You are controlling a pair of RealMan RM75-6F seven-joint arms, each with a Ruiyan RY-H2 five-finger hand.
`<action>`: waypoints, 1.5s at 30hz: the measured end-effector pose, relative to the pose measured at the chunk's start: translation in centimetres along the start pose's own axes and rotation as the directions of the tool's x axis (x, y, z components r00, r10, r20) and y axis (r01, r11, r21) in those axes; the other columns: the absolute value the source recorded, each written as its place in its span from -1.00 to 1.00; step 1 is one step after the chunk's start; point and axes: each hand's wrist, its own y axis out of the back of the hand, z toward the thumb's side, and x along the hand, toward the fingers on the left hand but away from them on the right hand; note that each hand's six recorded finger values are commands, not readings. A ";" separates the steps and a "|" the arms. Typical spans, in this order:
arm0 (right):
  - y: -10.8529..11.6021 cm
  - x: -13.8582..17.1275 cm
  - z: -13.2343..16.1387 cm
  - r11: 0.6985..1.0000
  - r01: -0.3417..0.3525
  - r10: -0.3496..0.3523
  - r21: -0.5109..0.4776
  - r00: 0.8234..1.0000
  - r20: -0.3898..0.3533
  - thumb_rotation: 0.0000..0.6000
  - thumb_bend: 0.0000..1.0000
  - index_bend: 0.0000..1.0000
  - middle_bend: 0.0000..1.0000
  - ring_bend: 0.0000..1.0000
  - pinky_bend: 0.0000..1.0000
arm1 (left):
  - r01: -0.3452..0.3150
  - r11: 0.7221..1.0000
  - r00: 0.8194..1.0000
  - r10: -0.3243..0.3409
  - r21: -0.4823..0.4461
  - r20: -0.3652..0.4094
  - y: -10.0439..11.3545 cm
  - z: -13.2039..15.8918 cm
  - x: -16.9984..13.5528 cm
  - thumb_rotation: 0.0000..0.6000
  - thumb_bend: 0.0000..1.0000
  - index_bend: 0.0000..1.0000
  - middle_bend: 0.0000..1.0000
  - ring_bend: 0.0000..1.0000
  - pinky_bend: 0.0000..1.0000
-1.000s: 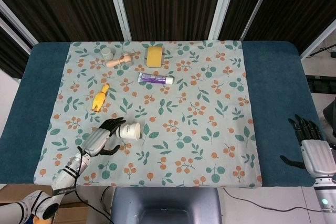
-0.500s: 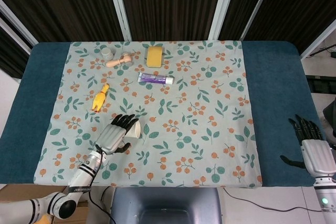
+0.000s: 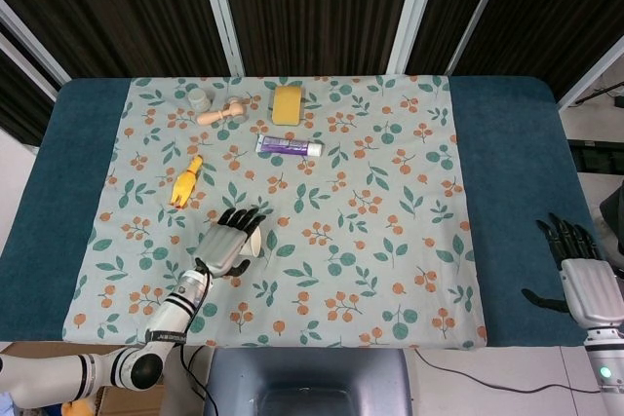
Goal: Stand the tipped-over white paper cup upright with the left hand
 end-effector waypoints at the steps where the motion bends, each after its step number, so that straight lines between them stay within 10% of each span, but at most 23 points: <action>1: 0.0 0.0 0.0 1.000 0.000 0.000 0.001 1.000 0.000 1.00 -0.87 -1.00 -1.00 -1.00 -1.00 | 0.003 1.000 1.000 -0.003 0.002 -0.007 0.0 -0.1 0.2 1.00 -0.31 -0.98 -0.91 -1.00 -1.00; 19: -0.4 -0.2 -0.1 1.000 -0.022 0.022 0.010 1.000 0.010 1.00 -0.87 -1.00 -1.00 -1.00 -1.00 | -0.011 0.999 0.999 0.012 0.039 -0.034 -0.1 -0.4 1.1 1.00 -0.17 -0.30 -0.34 -0.86 -1.00; 28: -0.3 -0.1 -0.1 1.000 -0.023 0.023 0.009 1.000 0.010 1.00 -0.87 -1.00 -1.00 -1.00 -1.00 | -0.085 0.976 0.996 0.083 -0.199 -0.018 0.8 -0.4 0.6 1.00 -0.17 -0.33 -0.41 -0.86 -1.00; 32: -0.4 -0.1 0.0 0.999 -0.032 0.032 0.006 0.999 0.009 1.00 -0.87 -1.00 -1.00 -1.00 -1.00 | -0.147 0.903 0.989 0.147 -0.403 -0.032 1.5 -1.0 0.3 1.00 -0.17 -0.36 -0.44 -0.86 -0.99; 40: -0.7 -0.3 0.7 0.999 -0.047 0.047 0.002 0.999 -0.008 1.00 -0.87 -1.00 -1.00 -1.00 -1.00 | -0.290 0.610 0.949 0.286 -0.737 -0.136 0.9 -4.2 -0.5 1.00 -0.20 -0.53 -0.62 -0.94 -0.98; 45: -0.7 -0.4 1.0 0.999 -0.053 0.053 0.002 0.998 -0.015 1.00 -0.86 -1.00 -1.00 -1.00 -1.00 | -0.348 0.521 0.925 0.327 -0.779 -0.194 -1.0 -5.9 -0.8 1.00 -0.21 -0.65 -0.74 -0.99 -0.98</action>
